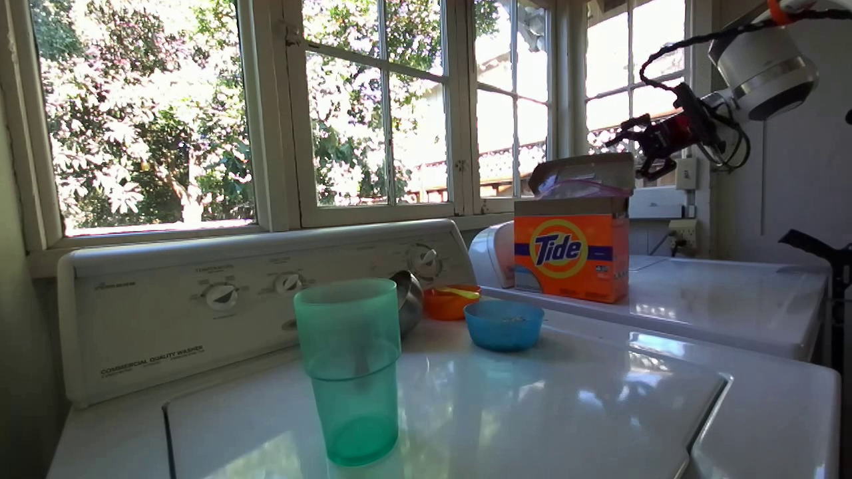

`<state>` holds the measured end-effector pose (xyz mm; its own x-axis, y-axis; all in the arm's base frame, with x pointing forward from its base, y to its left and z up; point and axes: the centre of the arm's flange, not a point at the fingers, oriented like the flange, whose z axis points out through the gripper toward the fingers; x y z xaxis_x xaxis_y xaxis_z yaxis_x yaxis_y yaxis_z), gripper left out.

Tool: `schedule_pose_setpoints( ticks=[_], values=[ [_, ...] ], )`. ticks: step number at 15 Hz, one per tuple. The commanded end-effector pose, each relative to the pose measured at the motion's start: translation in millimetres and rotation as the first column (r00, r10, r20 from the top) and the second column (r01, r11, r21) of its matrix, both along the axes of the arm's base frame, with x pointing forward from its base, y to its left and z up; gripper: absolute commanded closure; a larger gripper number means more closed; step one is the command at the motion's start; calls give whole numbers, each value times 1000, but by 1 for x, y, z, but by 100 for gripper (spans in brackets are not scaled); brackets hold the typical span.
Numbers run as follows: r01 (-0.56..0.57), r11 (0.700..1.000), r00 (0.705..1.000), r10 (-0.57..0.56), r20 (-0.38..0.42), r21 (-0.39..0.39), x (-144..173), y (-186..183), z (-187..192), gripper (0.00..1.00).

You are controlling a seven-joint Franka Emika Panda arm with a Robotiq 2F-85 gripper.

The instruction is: Close the orange box

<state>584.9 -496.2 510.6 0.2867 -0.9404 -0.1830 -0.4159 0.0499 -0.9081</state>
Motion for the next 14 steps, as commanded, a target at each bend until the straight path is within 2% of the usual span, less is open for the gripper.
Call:
schedule_pose_setpoints(
  ticks=[1,7,11,14],
  values=[
    [-88,996,996,88,36,2,-16,15,2,0],
    [-186,982,980,187,-63,18,1,37,0,0],
    [-231,973,968,227,-103,-25,14,60,-4,0],
    [-262,963,953,249,-169,-58,24,74,-8,0]
  ],
)
